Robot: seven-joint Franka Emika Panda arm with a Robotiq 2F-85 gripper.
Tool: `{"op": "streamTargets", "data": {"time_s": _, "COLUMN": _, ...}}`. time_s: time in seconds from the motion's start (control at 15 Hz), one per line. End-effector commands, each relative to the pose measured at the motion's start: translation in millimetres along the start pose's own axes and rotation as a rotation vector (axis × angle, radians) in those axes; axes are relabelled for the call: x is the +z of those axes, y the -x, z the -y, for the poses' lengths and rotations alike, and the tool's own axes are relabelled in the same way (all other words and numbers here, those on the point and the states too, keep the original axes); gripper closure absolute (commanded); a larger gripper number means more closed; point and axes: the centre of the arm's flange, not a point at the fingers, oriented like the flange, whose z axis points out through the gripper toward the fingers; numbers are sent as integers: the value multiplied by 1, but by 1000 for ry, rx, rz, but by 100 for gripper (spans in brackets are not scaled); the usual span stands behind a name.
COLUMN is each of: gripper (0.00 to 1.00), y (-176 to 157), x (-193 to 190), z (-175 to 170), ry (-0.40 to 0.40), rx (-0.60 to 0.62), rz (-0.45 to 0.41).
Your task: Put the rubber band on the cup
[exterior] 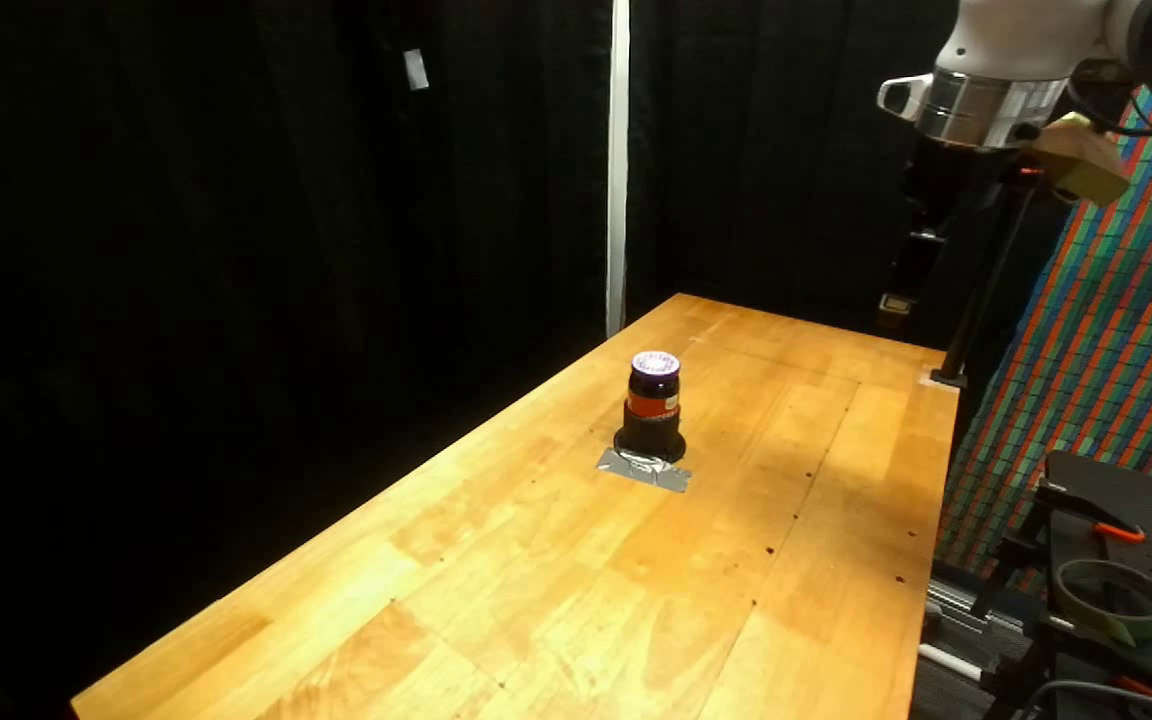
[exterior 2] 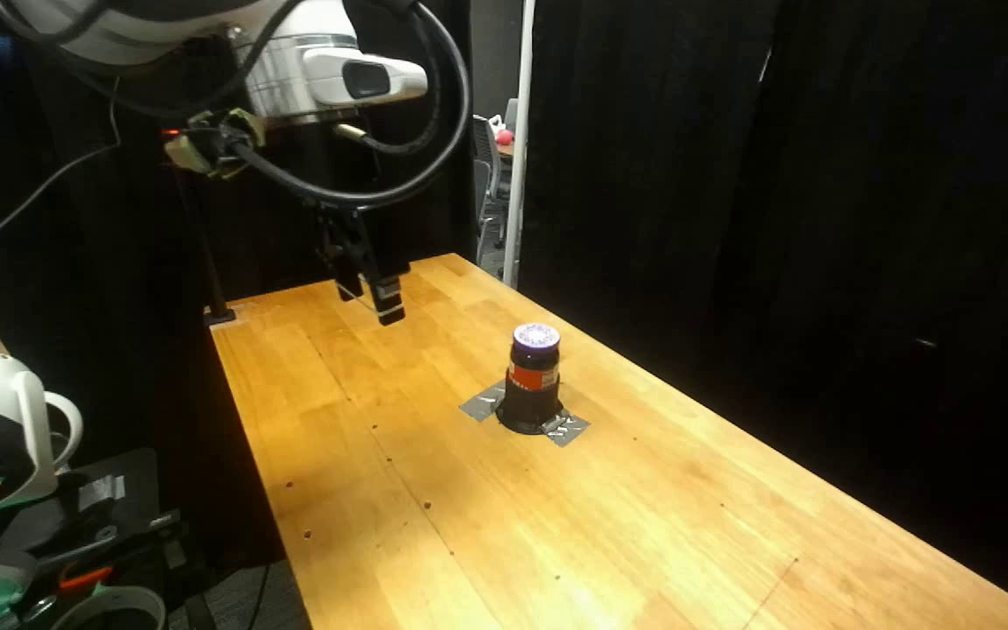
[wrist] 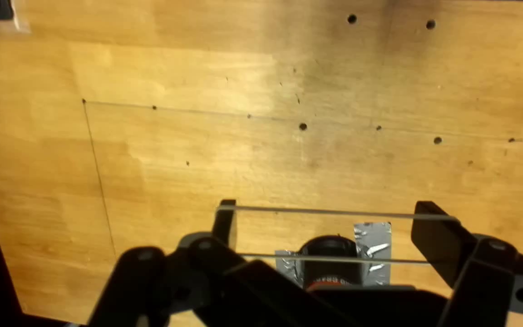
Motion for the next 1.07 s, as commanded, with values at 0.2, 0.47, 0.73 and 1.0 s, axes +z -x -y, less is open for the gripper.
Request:
{"op": "streamTargets", "data": {"time_s": 0.2, "gripper": 0, "y": -110, "x": 25, "z": 36, "ry": -63, "rx": -23, "rz": -121}}
{"op": "streamTargets", "data": {"time_s": 0.47, "gripper": 0, "y": -150, "x": 50, "z": 42, "ry": -87, "rx": 1, "rz": -168}}
{"op": "streamTargets", "data": {"time_s": 0.73, "gripper": 0, "y": -178, "x": 75, "z": 44, "ry": -104, "rx": 41, "rz": -190}}
{"op": "streamTargets", "data": {"time_s": 1.0, "gripper": 0, "y": -198, "x": 98, "z": 46, "ry": -85, "rx": 86, "rz": -224}}
